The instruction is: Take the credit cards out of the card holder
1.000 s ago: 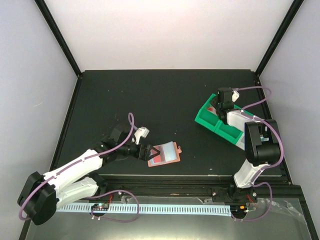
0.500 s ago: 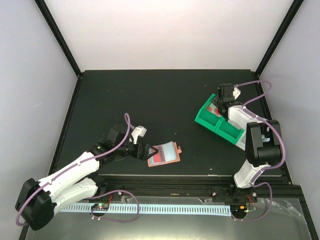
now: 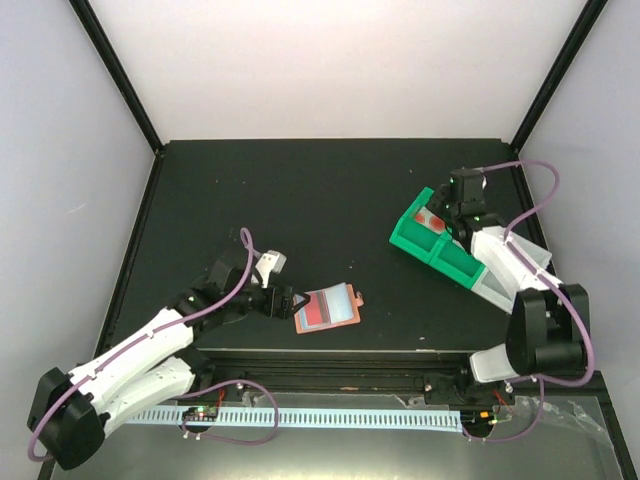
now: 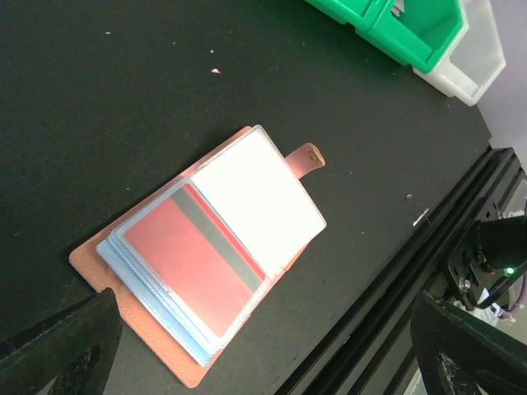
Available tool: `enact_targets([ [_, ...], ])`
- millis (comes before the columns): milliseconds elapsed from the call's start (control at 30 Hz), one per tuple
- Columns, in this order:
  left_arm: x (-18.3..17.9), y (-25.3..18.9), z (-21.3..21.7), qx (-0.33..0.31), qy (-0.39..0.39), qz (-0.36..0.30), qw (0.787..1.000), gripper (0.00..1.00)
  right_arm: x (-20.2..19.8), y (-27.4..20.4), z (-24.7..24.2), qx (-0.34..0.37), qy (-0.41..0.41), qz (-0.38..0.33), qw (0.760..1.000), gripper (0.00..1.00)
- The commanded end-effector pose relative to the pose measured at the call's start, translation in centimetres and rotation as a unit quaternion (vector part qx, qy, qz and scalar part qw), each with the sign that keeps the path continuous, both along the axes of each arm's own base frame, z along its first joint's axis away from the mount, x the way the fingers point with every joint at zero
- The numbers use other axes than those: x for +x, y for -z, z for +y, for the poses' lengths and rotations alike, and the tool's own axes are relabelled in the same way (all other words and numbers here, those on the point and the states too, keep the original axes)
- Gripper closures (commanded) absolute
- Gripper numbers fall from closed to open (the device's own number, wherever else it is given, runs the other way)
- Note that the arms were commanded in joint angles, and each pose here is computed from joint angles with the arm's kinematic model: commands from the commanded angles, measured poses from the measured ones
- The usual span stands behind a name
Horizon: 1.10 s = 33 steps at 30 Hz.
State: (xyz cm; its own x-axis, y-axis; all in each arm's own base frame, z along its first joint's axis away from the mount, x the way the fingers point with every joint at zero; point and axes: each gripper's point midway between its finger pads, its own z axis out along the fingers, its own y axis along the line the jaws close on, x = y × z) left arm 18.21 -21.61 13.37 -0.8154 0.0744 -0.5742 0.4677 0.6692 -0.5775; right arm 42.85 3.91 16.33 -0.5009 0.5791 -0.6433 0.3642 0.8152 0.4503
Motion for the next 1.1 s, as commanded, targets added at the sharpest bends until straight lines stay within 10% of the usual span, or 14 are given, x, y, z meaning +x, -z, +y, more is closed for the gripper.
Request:
enact_targets([
  [0,0.3,0.4,0.5,0.005,-0.018,0.007,1.0,0.02,-3.0,0.4,2.5,0.024,-0.09,0.01,0.996,0.66],
  [1067,0.3,4.6,-1.2,-0.071,-0.052,0.105,0.991,0.02,-20.6,6.4,20.0,0.147,-0.432,0.062,0.888,0.66],
])
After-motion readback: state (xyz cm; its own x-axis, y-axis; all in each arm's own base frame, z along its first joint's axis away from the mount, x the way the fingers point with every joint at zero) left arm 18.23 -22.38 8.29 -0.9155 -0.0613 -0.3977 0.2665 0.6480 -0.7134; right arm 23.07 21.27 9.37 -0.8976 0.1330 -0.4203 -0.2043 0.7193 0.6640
